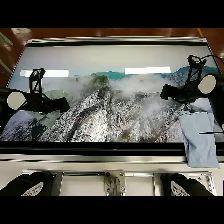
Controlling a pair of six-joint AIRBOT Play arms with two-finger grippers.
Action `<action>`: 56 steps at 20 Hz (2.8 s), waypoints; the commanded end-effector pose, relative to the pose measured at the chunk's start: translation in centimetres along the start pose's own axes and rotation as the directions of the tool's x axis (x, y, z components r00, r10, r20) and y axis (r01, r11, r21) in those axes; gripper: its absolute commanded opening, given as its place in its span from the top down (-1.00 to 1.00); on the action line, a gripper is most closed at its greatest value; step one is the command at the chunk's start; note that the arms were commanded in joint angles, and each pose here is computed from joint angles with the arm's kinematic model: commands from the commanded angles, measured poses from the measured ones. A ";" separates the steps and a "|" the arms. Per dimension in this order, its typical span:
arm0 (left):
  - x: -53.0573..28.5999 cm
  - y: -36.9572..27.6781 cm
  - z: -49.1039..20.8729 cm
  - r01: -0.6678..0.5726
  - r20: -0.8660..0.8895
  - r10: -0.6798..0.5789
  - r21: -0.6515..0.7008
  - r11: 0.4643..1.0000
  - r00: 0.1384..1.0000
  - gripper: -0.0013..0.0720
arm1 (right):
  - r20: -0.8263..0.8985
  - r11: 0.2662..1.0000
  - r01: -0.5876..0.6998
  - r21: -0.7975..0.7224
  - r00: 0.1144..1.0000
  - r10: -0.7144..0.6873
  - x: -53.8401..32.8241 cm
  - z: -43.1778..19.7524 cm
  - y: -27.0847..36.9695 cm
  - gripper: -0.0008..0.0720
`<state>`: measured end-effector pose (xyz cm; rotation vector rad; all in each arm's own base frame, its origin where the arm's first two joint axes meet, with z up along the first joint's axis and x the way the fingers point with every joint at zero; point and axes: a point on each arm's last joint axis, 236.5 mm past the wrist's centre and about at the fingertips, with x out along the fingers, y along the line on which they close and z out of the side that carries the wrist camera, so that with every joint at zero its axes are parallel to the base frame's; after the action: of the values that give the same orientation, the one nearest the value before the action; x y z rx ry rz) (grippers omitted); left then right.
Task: Fold the shirts.
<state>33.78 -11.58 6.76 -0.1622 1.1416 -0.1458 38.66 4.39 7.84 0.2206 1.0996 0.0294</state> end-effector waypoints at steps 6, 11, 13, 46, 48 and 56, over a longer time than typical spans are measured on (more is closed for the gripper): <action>3.6 16.6 5.9 -0.249 -0.058 0.243 -0.261 0.933 0.968 -0.99 | 0.003 1.000 -0.002 -0.010 1.000 0.002 0.0 0.1 0.1 -0.85; 10.1 21.3 4.3 -0.304 -0.265 0.223 -0.320 0.897 0.938 -0.99 | 0.001 1.000 -0.007 -0.007 1.000 0.007 0.0 0.1 0.2 -0.85; 12.8 20.8 4.5 -0.267 -0.271 0.177 -0.346 0.899 0.946 -0.99 | 0.002 1.000 -0.007 -0.007 1.000 0.007 0.0 0.1 0.2 -0.85; 7.0 -17.2 -11.9 0.309 -0.219 -0.294 0.035 0.951 0.930 -0.02 | -0.128 0.981 -0.192 -0.009 0.973 0.189 -5.4 -11.2 3.4 -0.85; 7.1 -15.1 -11.5 0.266 -0.272 -0.256 0.001 0.964 0.928 -0.99 | -0.113 0.977 -0.209 0.029 0.971 0.211 -3.1 -11.4 3.5 -0.85; 4.4 0.5 -8.4 0.141 -0.361 -0.172 -0.111 0.984 0.916 -0.99 | -0.239 0.934 -0.323 0.151 0.905 0.351 3.4 -11.2 4.1 -0.85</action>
<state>29.08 -16.60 0.22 -0.2547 1.4308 -0.3170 29.49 9.10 2.37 0.4080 1.2834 0.2313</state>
